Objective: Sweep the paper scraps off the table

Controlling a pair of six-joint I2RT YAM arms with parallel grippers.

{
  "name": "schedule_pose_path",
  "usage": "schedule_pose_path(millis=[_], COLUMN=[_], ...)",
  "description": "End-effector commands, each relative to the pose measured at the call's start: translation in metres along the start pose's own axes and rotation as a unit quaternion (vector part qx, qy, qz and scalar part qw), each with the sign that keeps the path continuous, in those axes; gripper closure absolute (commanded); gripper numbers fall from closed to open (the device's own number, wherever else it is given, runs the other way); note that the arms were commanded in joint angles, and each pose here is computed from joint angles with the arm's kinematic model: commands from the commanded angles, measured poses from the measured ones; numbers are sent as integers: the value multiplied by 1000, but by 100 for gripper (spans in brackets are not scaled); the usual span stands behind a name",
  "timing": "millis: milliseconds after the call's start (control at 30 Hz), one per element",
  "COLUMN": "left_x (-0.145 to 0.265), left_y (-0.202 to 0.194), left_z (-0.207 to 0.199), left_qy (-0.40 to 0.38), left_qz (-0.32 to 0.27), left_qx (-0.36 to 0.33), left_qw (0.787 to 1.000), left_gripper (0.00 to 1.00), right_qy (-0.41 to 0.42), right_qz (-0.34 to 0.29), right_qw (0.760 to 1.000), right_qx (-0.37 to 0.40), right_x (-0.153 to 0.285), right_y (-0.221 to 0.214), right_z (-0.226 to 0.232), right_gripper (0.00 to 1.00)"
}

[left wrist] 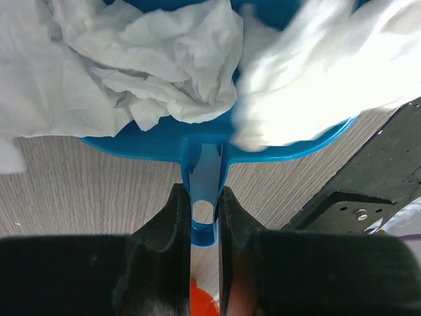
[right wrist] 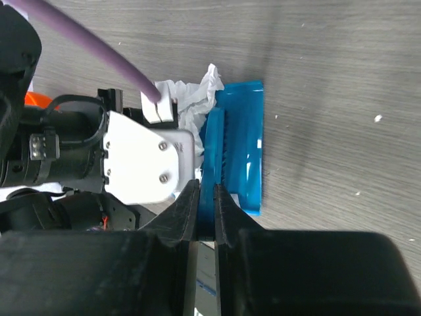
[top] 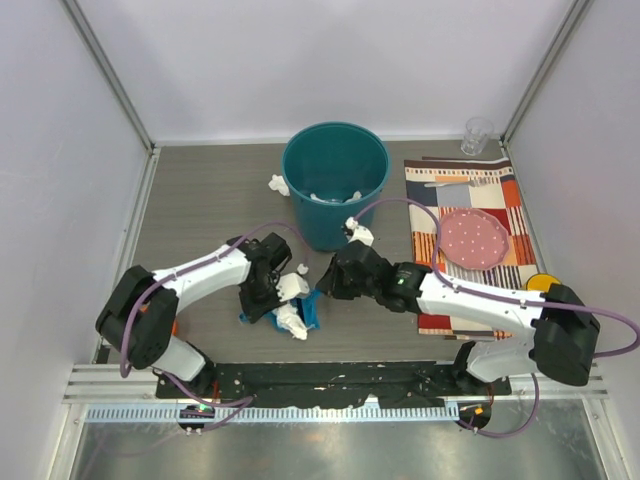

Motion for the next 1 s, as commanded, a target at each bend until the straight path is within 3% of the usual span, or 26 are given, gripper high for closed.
schedule_pose_path(millis=[0,333,500,667,833,967], left_x=[10,15,16,28,36,35], left_y=[1,4,-15,-37,-71,-86], left_z=[4,17,41,46,39,31], left_qy=[-12,2,76,102,98,79], left_qz=[-35,-128,-77,-42,19,41], left_qx=[24,60,59,-19,-61,-78], left_qw=[999,990,992,994,993,993], left_gripper=[100,100,100,100,100,100], right_qy=[-9,-96,-125,-116,-50,101], right_qz=[-60,-111,-84,-43,15,116], right_qw=[998,986,984,985,986,970], right_qx=[36,78,93,123,159,188], right_x=[29,68,68,72,77,90], right_y=[38,68,59,46,21,-28], right_z=[11,-17,-29,-29,-10,29], right_gripper=[99,99,99,99,99,99])
Point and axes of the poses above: each gripper's point midway between its finger pads, its own x axis back along the fingers, its own z axis along the line the jaws close on, y = z × x, the point moved 1 cm from there along x, back along the fingers, and after that the axes turned 8 degrees about x, right-handed, at the moved point
